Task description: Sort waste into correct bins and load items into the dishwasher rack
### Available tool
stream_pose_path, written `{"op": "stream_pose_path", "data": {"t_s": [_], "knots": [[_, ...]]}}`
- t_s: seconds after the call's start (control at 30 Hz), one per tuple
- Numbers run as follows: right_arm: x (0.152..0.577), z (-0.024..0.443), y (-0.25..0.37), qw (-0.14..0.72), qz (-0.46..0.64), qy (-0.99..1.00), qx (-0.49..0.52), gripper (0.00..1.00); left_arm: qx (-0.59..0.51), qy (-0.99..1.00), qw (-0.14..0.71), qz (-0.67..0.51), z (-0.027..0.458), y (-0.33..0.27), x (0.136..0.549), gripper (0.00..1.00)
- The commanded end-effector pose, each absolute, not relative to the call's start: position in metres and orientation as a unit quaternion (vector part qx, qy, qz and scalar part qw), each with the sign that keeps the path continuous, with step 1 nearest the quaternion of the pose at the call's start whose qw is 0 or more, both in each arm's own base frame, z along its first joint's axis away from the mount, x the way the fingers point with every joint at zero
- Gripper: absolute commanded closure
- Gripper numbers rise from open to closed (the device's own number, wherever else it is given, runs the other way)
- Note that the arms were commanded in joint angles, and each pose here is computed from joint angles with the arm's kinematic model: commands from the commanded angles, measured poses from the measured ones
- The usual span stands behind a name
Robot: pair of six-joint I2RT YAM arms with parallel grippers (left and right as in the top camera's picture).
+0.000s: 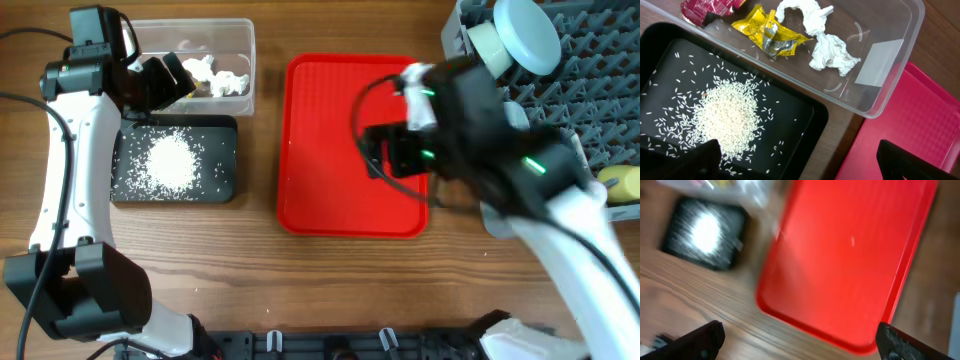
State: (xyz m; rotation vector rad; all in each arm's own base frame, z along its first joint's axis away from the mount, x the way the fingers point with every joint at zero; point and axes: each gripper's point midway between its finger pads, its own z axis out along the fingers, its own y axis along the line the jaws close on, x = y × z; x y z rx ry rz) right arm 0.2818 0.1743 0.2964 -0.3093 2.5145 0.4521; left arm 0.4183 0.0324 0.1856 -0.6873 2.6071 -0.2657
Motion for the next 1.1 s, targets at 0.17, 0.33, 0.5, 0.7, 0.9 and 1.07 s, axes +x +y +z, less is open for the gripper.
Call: {"op": "stream_pose_path", "data": {"t_s": [0.17,0.33,0.5,0.7,0.9,1.07], "knots": [[0.265,0.346,0.114,0.397,0.031,0.898,-0.185,0.0,-0.252,0.938,0.217,-0.099,0.188,0.033,0.419,0.0],[0.274,0.367,0.086,0.503,0.038,0.855,-0.121,0.0,-0.252,0.938,0.217,-0.099,0.188,0.033,0.419,0.0],[0.272,0.335,0.065,0.604,0.081,0.785,-0.11,0.0,-0.252,0.938,0.217,-0.099,0.188,0.033,0.419,0.0],[0.255,0.26,0.049,0.69,0.075,0.714,-0.098,0.0,-0.252,0.938,0.217,-0.099,0.188,0.033,0.419,0.0],[0.245,0.216,0.039,0.753,0.094,0.649,-0.054,0.0,-0.252,0.938,0.217,-0.099,0.188,0.033,0.419,0.0],[0.243,0.183,0.038,0.708,0.12,0.695,-0.025,0.0,-0.252,0.938,0.217,-0.099,0.188,0.033,0.419,0.0]]}}
